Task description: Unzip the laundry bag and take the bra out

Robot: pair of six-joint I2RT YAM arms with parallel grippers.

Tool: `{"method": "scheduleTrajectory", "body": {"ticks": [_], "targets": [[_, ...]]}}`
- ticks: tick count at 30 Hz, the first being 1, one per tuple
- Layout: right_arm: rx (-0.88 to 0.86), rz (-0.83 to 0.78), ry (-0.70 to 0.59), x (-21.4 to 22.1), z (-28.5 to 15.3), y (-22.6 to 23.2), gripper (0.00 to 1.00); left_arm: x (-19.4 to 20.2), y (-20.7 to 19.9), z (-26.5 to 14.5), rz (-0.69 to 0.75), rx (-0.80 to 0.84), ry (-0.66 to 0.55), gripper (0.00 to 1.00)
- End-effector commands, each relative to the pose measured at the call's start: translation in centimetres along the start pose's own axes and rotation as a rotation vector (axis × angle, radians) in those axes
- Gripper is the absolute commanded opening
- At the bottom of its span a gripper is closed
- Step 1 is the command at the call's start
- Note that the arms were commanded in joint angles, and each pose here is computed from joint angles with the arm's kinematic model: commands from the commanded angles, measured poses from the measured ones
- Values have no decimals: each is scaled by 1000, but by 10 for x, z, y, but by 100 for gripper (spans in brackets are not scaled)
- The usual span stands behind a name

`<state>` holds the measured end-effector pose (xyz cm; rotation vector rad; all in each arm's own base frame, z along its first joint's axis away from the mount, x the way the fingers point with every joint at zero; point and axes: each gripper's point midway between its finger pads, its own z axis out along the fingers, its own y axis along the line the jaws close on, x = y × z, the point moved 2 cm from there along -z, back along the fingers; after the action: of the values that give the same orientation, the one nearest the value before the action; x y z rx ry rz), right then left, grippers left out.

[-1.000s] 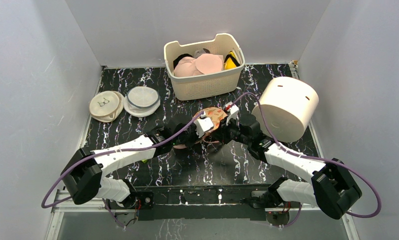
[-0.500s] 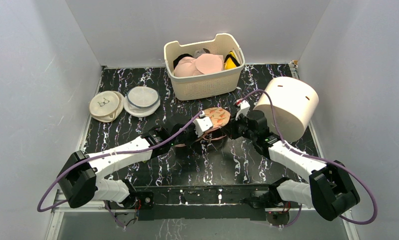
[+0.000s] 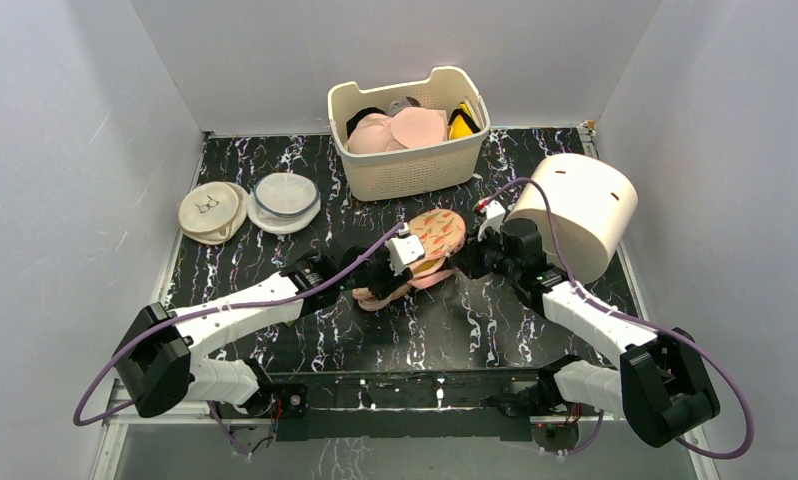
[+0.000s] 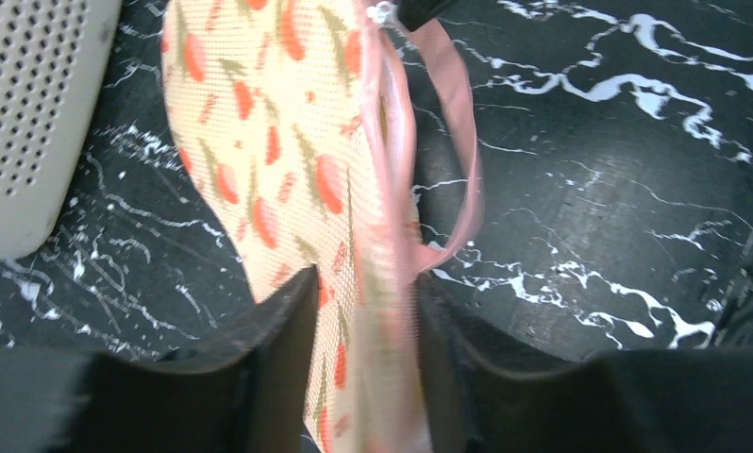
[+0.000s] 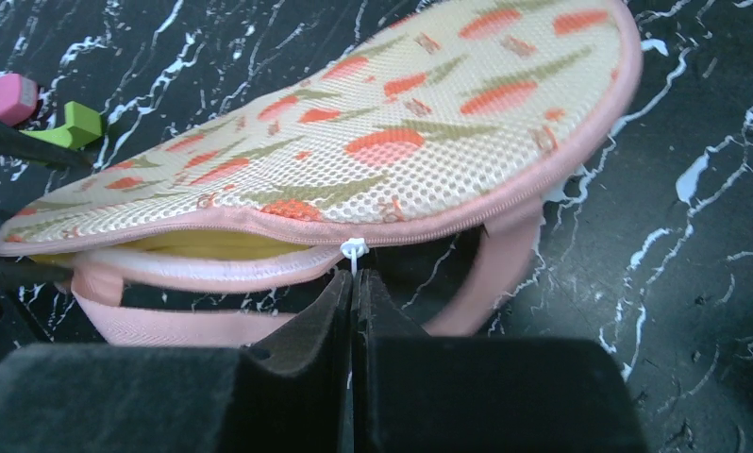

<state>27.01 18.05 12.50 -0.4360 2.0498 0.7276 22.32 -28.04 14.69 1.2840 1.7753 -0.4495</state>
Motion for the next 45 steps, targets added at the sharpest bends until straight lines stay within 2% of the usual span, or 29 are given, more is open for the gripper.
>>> {"method": "scheduleTrajectory", "body": {"ticks": [1,3,7,14,18,23,33,38,45], "targets": [[-115,-64,-97,-26,-1,27,0,-18,-32,-4,-14,206,-89,51],[-143,-71,-97,-25,0,35,0,-22,-41,-3,-36,261,-109,55],[-188,-79,-106,-24,2,51,0,-21,-43,4,-81,268,-98,56],[-249,-82,-91,-16,8,76,0,-14,-27,10,-91,166,-50,56],[-276,-93,-86,-14,11,87,0,-7,-15,12,-80,88,-11,53],[-291,-92,-95,-16,10,93,0,3,-4,15,-58,25,50,41],[-220,-75,-130,-20,8,83,0,7,7,13,-38,-38,82,1],[-140,-49,-151,-20,5,65,0,8,11,9,-18,-61,86,0],[-21,66,-127,-11,0,12,0,6,13,4,-1,-71,65,0]]}}
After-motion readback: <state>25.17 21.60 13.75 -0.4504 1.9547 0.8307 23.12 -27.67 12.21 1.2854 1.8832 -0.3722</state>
